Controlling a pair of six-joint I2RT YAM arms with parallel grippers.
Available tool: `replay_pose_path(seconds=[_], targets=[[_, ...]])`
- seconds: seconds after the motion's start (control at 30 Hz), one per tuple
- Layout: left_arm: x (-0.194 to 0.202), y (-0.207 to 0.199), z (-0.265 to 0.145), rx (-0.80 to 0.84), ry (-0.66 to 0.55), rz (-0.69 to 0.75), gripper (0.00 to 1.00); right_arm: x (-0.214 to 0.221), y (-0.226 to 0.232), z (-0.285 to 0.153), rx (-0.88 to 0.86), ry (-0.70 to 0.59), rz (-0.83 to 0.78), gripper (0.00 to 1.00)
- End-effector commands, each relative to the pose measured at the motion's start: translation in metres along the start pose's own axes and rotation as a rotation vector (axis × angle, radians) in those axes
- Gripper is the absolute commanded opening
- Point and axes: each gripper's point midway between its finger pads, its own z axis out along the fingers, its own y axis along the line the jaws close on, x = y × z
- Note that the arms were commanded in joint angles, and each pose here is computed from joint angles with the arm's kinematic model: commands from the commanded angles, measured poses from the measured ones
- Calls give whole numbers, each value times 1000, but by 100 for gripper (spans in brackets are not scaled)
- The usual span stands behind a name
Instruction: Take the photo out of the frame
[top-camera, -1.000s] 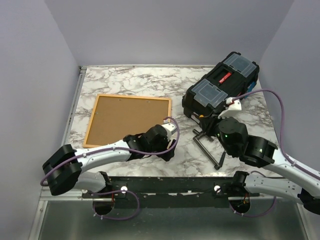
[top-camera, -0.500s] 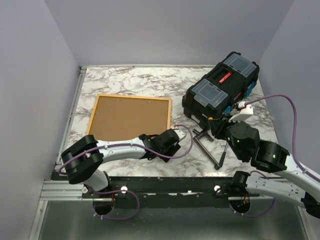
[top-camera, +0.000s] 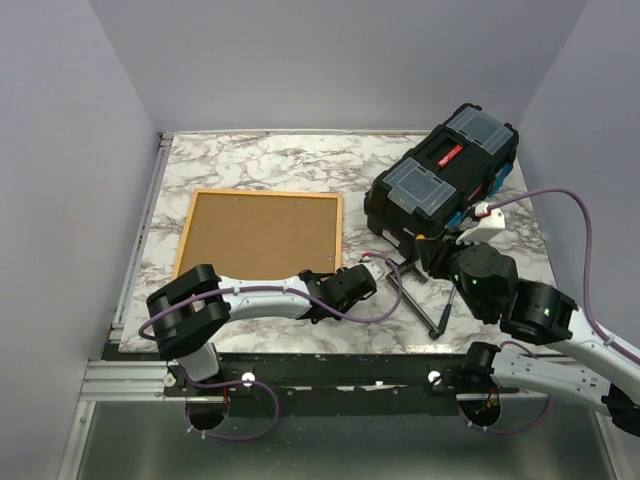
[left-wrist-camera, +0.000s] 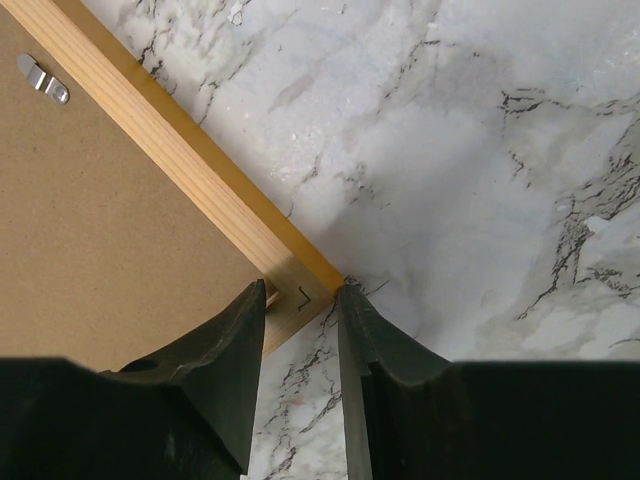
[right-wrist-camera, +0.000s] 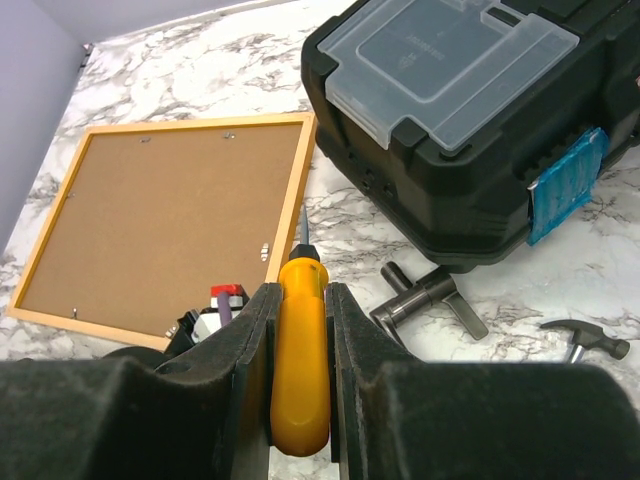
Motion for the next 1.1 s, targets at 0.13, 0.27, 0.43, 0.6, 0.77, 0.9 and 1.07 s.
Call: replay_pose_path(seconds=[0.13, 0.27, 0.43, 0.6, 0.77, 0.9, 1.07], targets=[[-6, 4, 20, -91, 71, -129, 23, 2, -6, 1, 30, -3, 0, 1], [-27, 0, 28, -34, 68, -265, 22, -1, -7, -1, 31, -9, 7, 1], [-54, 26, 39, 5, 57, -497, 21, -3, -8, -3, 33, -10, 16, 1], [-90, 74, 36, 77, -36, -699, 30, -2, -8, -4, 34, -3, 25, 1], [-119, 116, 13, 114, -111, -724, 54, -2, -4, -2, 25, 2, 29, 1], [-114, 140, -16, 136, -178, -741, 73, -1, -2, -1, 24, 6, 24, 1], [-53, 162, -39, 50, -168, -830, 84, -3, -1, -1, 15, -2, 27, 1]])
